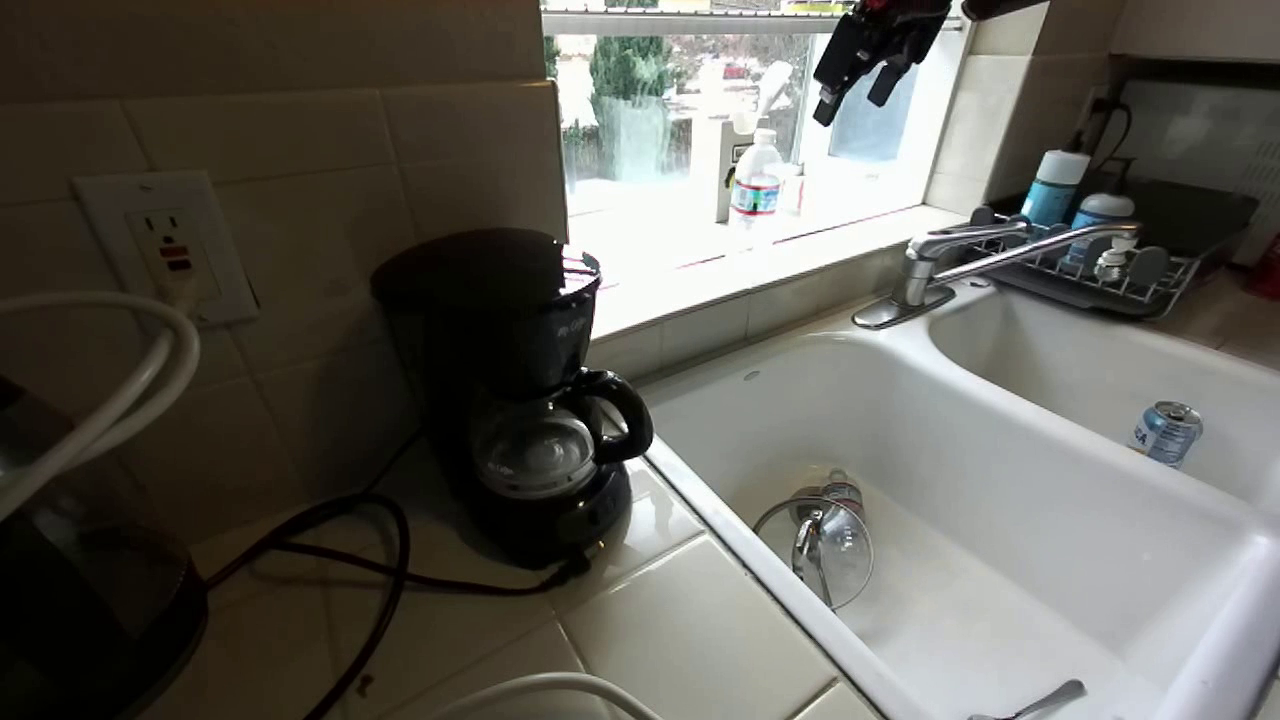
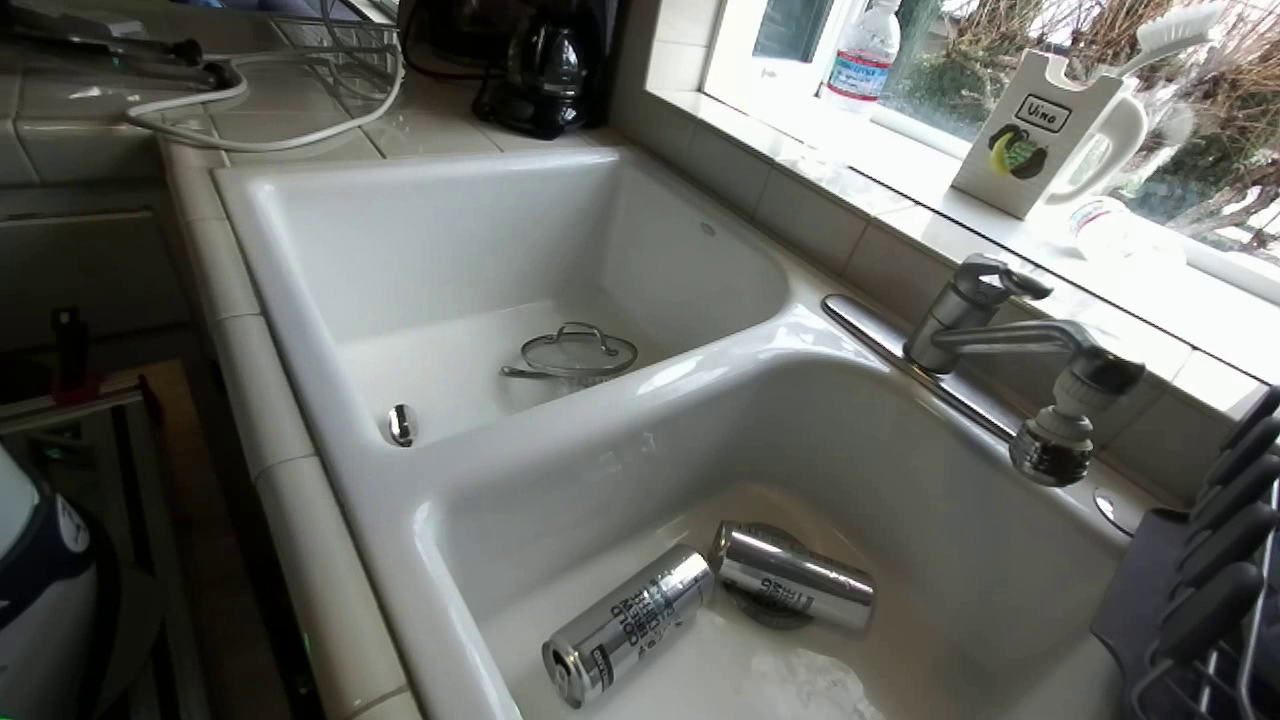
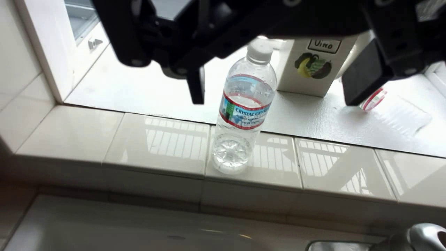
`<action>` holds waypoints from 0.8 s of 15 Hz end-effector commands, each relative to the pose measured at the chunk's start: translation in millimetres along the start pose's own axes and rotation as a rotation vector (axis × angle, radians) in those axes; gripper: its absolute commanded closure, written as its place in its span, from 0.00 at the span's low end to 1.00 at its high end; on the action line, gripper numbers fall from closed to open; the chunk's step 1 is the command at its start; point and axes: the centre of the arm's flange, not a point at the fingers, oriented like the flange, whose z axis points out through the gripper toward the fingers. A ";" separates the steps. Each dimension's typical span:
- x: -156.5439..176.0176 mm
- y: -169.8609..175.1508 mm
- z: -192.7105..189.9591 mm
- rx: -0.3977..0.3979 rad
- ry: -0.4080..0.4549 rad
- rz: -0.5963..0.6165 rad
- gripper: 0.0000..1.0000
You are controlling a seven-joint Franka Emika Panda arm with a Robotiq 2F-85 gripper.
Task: Pick up the water bottle from the windowsill.
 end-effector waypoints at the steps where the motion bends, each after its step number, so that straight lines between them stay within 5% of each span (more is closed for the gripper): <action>1: 5.0 0.1 7.1 0.002 0.001 0.002 0.00; 8: 13.5 0.1 11.0 0.006 0.008 0.005 0.00; 12: 20.4 5.3 32.6 0.042 0.112 -0.013 0.00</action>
